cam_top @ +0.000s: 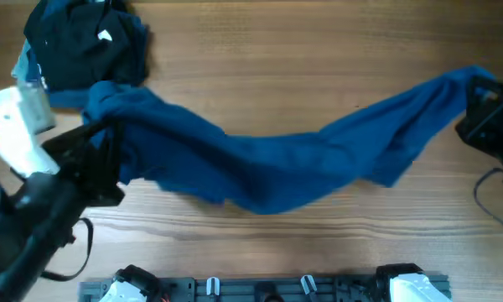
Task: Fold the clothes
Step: 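Swing the stretched shirt up and lay it flat across the table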
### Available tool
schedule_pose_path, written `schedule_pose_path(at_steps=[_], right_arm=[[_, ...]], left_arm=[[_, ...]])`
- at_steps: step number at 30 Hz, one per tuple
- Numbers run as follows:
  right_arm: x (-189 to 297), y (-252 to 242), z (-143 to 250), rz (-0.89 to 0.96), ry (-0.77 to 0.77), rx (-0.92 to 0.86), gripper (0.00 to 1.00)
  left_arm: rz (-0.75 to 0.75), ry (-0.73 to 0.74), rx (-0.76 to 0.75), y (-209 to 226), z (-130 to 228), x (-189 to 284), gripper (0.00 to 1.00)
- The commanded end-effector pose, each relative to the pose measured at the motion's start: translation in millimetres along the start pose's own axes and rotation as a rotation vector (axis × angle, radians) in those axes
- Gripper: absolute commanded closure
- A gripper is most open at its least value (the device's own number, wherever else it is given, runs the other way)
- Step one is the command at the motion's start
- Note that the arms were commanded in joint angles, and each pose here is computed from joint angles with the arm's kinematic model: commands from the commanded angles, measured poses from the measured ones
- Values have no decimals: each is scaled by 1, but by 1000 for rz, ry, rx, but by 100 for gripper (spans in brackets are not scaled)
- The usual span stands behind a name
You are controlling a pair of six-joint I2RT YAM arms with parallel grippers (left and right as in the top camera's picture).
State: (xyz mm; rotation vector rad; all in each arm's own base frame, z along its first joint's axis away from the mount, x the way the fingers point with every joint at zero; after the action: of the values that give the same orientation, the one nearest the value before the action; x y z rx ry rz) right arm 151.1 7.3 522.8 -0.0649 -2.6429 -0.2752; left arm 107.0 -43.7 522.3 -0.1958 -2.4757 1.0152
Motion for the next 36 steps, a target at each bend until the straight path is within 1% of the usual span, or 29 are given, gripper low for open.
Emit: schedule_pose_path(at_steps=[1, 5, 11, 14, 16, 19, 23, 25, 27, 29, 31, 32, 35, 36], right_arm=[[1, -8, -7, 113, -51, -23, 96], [0, -11, -9, 155, -69, -28, 96], [24, -13, -14, 158, -156, -41, 96], [32, -16, -17, 202, -195, -49, 96], [25, -16, -20, 214, -188, -49, 96], [-3, -12, -28, 225, -148, -36, 96], [-65, -3, -42, 221, -74, 13, 96], [-99, 5, -48, 121, -31, 55, 96], [-136, 6, -53, 15, 12, 57, 96], [-178, -4, -58, -47, 38, 27, 96], [-205, -14, -61, -96, 49, 20, 96], [-221, -21, -63, -143, 50, 15, 96], [-243, -42, -71, -225, 21, -16, 96], [-241, -55, -77, -236, -9, -41, 96]], left_arm=[[-77, -126, 33, 3, -11, 0, 96], [-122, -177, 33, 5, -15, -2, 96], [-101, -224, 34, 2, -21, 10, 96], [-166, -303, 37, 7, -26, 11, 96], [-215, -343, 34, 8, -30, 6, 96], [-268, -357, 22, 4, -33, -14, 96], [-306, -341, -19, -10, -37, -64, 96], [-323, -325, -53, -16, -38, -94, 95], [-313, -275, -91, -22, -40, -138, 94], [-272, -234, -116, -24, -46, -192, 92], [-240, -227, -107, -21, -52, -225, 92], [-200, -222, -107, -18, -58, -249, 92], [-148, -245, -82, -7, -73, -288, 95], [-124, -299, -74, -6, -84, -292, 94]])
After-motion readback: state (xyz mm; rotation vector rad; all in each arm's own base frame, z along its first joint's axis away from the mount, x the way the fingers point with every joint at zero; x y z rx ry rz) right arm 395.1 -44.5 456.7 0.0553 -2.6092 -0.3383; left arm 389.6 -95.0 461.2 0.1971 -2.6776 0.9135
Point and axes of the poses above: each gripper's point midway between its finger pads, its own x axis back along the fingers, its own y axis along the line the jaws close on, z = x × y, the point moved 10 cm from there along x, back along the fingers, and after that the axes turned 15 degrees about x, right-handed, at the moved point
